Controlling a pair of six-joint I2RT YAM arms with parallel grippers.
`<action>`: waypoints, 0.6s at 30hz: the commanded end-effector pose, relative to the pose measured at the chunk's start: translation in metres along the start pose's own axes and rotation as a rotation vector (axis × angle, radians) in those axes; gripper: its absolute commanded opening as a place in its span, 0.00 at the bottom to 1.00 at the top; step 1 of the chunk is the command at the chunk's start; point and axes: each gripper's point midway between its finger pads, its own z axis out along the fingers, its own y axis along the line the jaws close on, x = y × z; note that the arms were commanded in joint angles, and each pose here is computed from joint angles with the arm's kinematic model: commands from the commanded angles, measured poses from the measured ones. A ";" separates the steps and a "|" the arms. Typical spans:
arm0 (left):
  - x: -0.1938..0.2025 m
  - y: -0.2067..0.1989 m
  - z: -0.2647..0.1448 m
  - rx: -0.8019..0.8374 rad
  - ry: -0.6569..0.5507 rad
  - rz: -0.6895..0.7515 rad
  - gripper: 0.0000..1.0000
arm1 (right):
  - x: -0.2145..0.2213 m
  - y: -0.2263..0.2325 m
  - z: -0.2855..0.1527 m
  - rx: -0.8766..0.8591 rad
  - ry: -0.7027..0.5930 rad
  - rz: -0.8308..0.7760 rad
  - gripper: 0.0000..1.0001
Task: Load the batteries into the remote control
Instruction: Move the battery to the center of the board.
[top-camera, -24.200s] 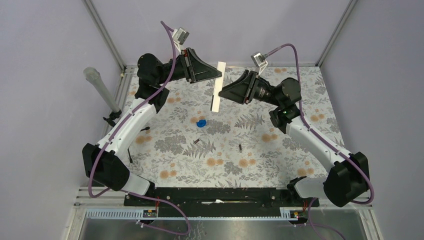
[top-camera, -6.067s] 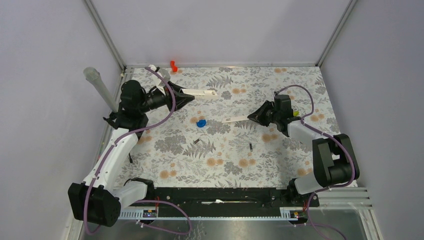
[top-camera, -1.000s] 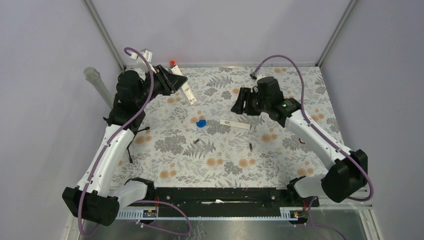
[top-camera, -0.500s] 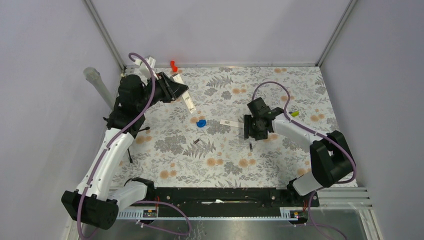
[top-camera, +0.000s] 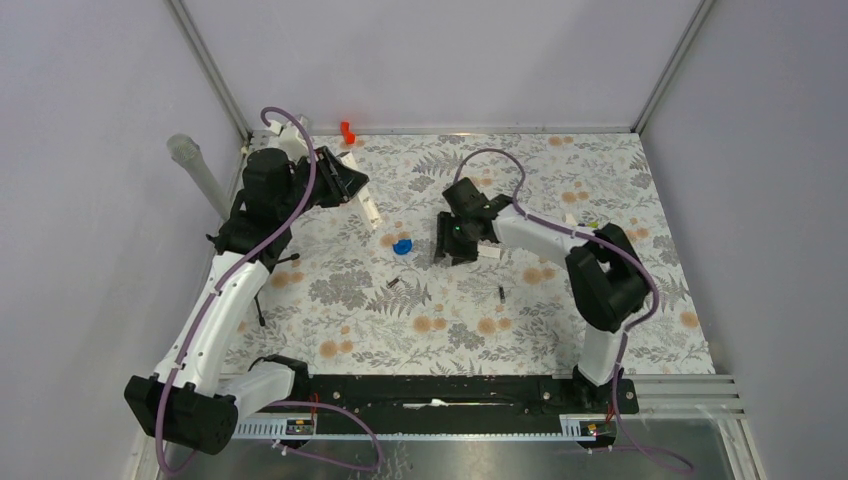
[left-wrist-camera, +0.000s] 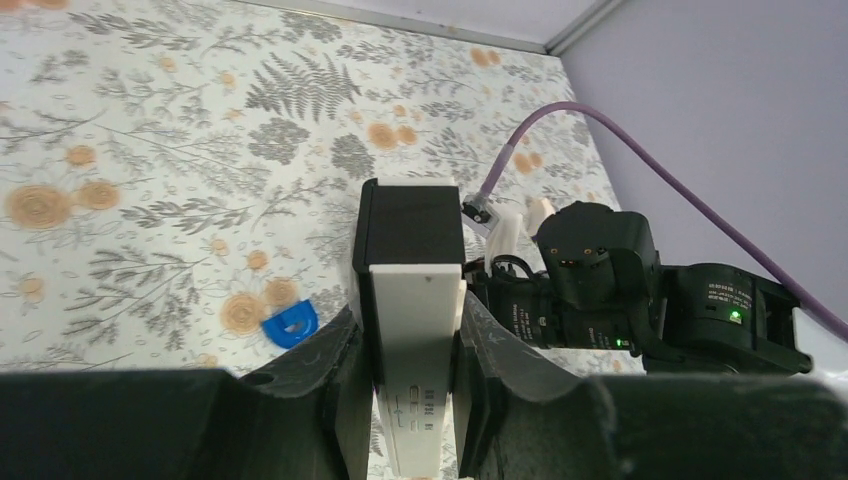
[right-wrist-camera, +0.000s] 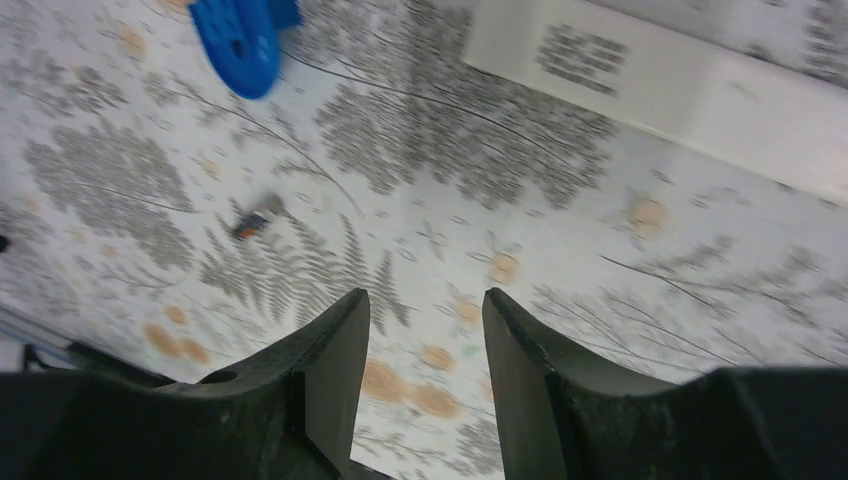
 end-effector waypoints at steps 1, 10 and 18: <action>-0.031 -0.002 -0.013 -0.048 -0.107 0.074 0.00 | -0.005 0.055 0.016 -0.104 0.062 0.224 0.54; -0.026 -0.002 -0.041 -0.062 -0.133 0.158 0.00 | 0.020 0.100 0.045 -0.044 0.096 0.393 0.54; -0.022 0.008 -0.052 -0.105 -0.179 0.171 0.00 | 0.014 0.085 0.059 0.125 0.012 0.474 0.52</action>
